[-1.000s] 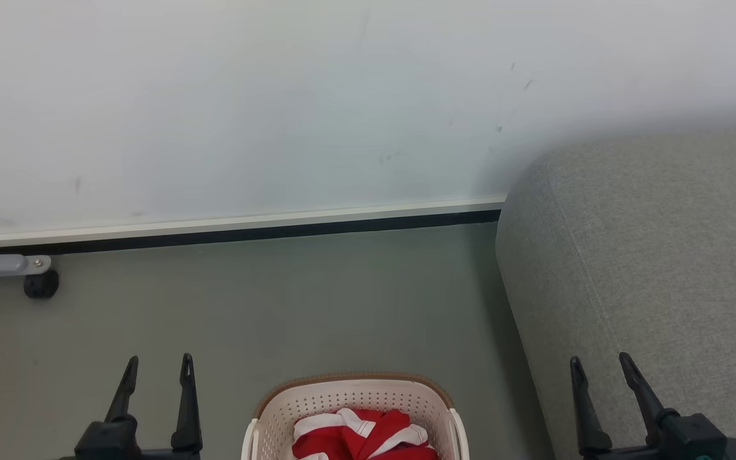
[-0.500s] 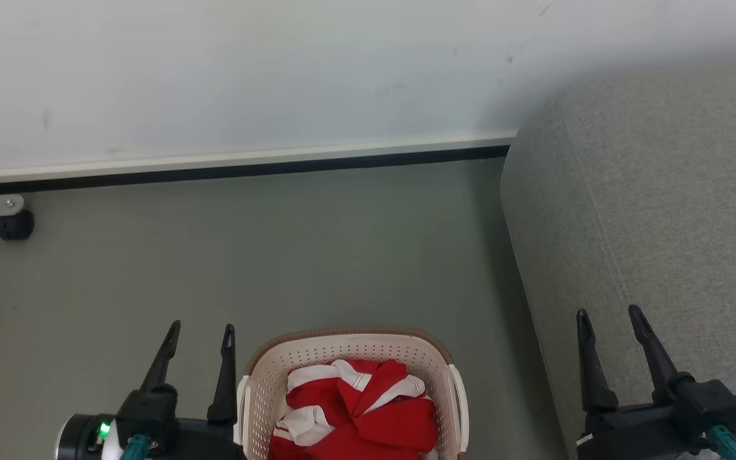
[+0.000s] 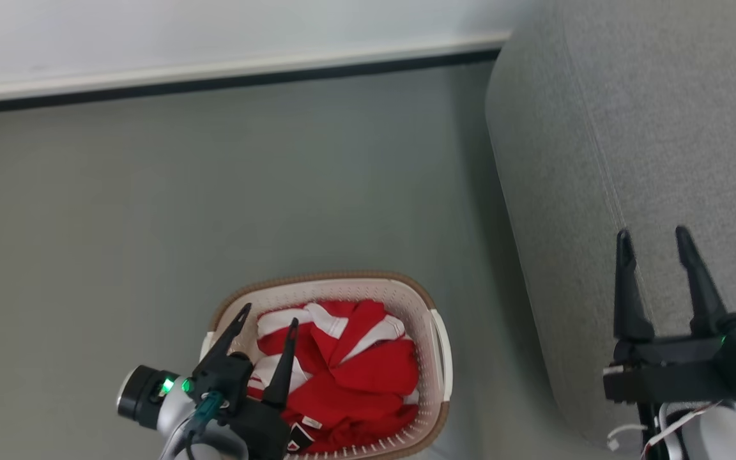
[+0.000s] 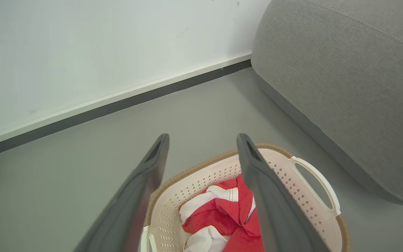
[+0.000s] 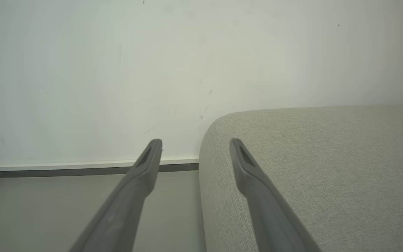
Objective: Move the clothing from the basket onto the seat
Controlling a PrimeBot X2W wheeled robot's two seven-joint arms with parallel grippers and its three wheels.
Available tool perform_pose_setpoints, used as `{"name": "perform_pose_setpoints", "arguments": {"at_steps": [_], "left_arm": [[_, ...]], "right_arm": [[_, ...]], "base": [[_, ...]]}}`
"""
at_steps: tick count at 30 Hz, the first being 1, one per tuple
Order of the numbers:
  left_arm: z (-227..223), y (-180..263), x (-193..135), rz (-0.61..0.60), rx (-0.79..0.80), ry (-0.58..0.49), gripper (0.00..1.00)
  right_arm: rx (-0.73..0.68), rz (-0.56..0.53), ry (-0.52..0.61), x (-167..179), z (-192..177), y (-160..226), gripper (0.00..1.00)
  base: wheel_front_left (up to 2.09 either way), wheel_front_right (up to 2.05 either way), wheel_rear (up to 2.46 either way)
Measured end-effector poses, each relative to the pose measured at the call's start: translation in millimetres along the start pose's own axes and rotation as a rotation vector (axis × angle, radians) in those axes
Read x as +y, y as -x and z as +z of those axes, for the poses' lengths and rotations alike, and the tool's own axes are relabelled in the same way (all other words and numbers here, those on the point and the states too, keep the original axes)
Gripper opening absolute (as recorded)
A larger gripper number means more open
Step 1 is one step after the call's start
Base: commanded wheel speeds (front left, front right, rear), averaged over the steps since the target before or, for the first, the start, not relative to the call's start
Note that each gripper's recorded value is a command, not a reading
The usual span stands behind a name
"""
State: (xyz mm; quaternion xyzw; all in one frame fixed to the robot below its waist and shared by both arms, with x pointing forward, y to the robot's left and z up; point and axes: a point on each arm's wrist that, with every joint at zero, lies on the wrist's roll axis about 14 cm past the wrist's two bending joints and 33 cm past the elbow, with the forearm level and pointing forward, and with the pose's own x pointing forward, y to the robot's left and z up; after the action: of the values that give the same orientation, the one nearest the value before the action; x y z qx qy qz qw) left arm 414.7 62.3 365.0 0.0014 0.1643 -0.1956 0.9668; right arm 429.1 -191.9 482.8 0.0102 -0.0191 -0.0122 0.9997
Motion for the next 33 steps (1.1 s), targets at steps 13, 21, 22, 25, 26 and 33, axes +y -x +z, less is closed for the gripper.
{"name": "perform_pose_setpoints", "arguments": {"at_steps": [13,21,22,25,26,33], "left_arm": [[-72,-40,-38,-0.183,0.230,-0.011,1.00],[-108,-66,-52,-0.262,0.326,-0.030,1.00],[-112,-70,-53,-0.270,0.334,-0.030,1.00],[-125,-79,-56,-0.289,0.362,-0.030,1.00],[-129,-82,-57,-0.294,0.373,-0.030,1.00],[-168,-101,-62,-0.335,0.451,-0.023,1.00]], "right_arm": [[-0.088,-0.032,0.044,-20,12,-48,1.00],[-0.107,-0.057,0.084,-37,4,-72,1.00],[-0.106,-0.060,0.088,-38,2,-75,1.00],[-0.104,-0.063,0.100,-42,-4,-82,1.00],[-0.101,-0.064,0.103,-42,-7,-84,1.00],[-0.085,-0.054,0.121,-44,-32,-103,1.00]], "base": [[0.00,0.00,0.00],[0.00,0.00,0.00],[0.00,0.00,0.00],[0.00,0.00,0.00],[0.00,0.00,0.00],[0.00,0.00,0.00]]}}
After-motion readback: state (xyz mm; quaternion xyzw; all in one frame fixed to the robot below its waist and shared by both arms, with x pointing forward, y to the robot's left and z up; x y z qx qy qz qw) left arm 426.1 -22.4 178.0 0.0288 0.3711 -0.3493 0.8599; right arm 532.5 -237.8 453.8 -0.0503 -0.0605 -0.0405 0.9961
